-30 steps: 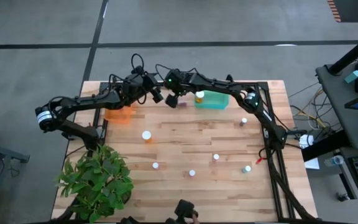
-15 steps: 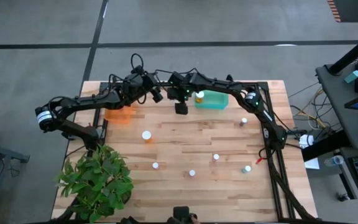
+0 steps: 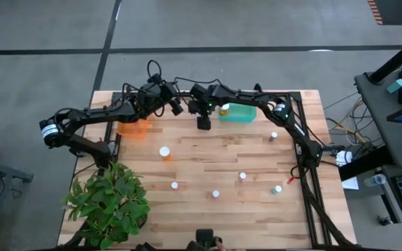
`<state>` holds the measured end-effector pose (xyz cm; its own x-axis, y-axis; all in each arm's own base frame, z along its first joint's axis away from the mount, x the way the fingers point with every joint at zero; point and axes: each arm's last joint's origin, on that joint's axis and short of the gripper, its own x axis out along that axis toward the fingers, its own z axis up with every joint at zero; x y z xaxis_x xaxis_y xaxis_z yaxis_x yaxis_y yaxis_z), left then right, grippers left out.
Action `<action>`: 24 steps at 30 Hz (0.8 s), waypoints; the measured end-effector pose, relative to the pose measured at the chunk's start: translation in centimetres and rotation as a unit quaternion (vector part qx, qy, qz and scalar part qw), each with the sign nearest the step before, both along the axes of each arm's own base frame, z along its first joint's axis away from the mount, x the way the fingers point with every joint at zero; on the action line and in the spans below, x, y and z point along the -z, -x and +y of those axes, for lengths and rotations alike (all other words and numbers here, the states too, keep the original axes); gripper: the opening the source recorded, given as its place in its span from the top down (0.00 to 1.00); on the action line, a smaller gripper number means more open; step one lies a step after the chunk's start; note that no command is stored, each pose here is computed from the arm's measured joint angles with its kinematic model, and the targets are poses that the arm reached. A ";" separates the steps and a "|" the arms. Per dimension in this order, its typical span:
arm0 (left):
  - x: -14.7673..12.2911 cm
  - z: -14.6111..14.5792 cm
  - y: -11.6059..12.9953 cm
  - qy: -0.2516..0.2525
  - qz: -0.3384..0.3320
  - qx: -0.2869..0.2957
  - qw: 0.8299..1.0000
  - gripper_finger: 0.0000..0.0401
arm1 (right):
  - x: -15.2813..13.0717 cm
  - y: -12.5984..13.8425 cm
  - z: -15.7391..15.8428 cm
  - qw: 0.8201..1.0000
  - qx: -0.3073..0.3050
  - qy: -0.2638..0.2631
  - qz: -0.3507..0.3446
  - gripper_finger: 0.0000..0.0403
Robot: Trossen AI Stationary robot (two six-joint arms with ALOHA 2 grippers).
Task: Pick and place medicine bottles into bin by pill shape (circle, oval)
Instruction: Put the blue capsule bottle into the green bin
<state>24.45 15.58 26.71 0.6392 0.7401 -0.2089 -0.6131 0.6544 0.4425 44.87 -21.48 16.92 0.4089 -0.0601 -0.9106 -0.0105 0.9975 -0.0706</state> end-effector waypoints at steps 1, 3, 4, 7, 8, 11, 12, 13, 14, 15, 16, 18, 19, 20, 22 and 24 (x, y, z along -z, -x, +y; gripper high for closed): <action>0.0 0.0 0.0 0.000 0.000 0.000 1.000 0.45 | 0.2 0.0 0.0 1.000 0.002 0.003 0.002 0.43; 0.0 0.0 0.0 0.000 0.000 0.000 1.000 0.45 | 0.7 0.2 -0.1 1.000 0.007 0.013 0.009 0.44; 0.0 0.0 0.0 0.000 0.000 0.000 1.000 0.45 | 1.0 0.3 -0.1 1.000 0.008 0.015 0.012 0.44; 0.0 0.0 0.0 0.000 0.001 0.000 1.000 0.45 | 1.7 0.5 0.0 1.000 0.009 0.013 0.019 0.45; 0.0 0.0 0.0 0.000 0.000 0.000 1.000 0.45 | 2.0 0.6 0.0 1.000 0.009 0.013 0.019 0.45; 0.0 0.0 0.0 0.000 0.000 0.000 1.000 0.45 | 2.6 0.7 0.0 1.000 0.008 0.013 0.016 0.47; 0.0 0.0 0.0 0.000 0.000 0.000 1.000 0.45 | 2.7 0.7 0.1 1.000 0.008 0.013 0.016 0.49; 0.0 0.0 0.0 0.000 0.000 0.000 1.000 0.45 | 2.8 0.7 0.1 1.000 0.008 0.012 0.016 0.50; 0.0 0.0 0.0 0.000 0.001 0.000 1.000 0.45 | 2.9 0.7 0.1 1.000 0.008 0.012 0.016 0.52; 0.0 0.0 0.0 0.000 0.000 0.000 1.000 0.45 | 2.9 0.7 0.1 1.000 0.009 0.013 0.015 0.54; 0.0 0.0 0.0 0.000 0.000 0.000 1.000 0.45 | 2.9 0.7 0.1 1.000 0.010 0.014 0.013 0.56; 0.0 0.0 0.0 0.000 0.000 0.000 1.000 0.45 | 2.9 0.7 0.1 1.000 0.015 0.014 0.013 0.61; 0.0 0.0 0.0 0.000 0.000 0.000 1.000 0.45 | 2.9 0.7 0.0 1.000 0.017 0.013 0.012 0.64; 0.0 0.0 0.0 0.000 0.000 0.000 1.000 0.45 | 2.9 0.7 0.0 1.000 0.017 0.013 0.012 0.66; 0.0 0.0 0.0 0.000 0.000 0.000 1.000 0.45 | 2.8 0.6 0.0 1.000 0.017 0.013 0.012 0.72; 0.0 0.0 0.0 0.000 0.000 0.000 1.000 0.45 | 2.7 0.6 0.0 1.000 0.017 0.013 0.010 0.77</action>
